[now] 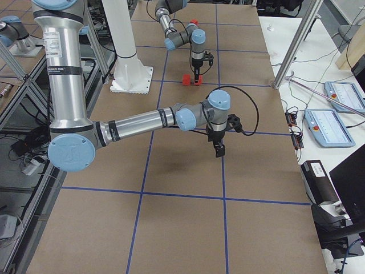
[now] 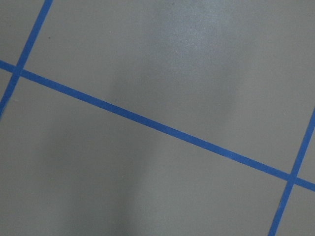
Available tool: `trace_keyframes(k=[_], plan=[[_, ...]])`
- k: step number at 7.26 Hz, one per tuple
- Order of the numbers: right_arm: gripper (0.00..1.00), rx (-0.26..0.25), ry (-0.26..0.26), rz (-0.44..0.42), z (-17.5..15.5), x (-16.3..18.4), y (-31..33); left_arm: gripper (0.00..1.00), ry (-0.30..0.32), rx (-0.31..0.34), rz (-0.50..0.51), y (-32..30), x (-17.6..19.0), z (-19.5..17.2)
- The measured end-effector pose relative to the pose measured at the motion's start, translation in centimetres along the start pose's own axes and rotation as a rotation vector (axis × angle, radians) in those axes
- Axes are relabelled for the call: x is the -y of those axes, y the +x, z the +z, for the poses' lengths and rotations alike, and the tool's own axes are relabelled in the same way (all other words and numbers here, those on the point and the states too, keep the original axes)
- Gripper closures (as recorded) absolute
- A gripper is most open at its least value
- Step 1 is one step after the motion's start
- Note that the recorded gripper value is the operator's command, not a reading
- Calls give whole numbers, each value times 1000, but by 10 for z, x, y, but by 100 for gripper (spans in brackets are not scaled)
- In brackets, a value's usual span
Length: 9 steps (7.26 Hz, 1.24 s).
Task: Form red blocks into L shape at center
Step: 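Adjust and set the red cube against the center cube, nearer the robot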
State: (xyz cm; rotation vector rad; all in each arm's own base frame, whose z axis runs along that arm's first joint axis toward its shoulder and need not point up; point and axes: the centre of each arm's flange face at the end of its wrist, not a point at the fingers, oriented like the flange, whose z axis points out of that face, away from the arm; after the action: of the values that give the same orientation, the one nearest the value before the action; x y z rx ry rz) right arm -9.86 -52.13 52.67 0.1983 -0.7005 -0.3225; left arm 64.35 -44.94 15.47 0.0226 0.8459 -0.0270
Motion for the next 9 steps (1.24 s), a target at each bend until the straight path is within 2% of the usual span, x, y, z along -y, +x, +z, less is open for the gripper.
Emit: trace_keyframes(k=[5, 9], plan=[[0, 0, 1, 3, 0, 1, 0, 82, -1, 2, 17, -25, -22, 8], [0, 0, 2, 4, -1, 1, -1, 81, -12, 0, 9, -19, -33, 10]])
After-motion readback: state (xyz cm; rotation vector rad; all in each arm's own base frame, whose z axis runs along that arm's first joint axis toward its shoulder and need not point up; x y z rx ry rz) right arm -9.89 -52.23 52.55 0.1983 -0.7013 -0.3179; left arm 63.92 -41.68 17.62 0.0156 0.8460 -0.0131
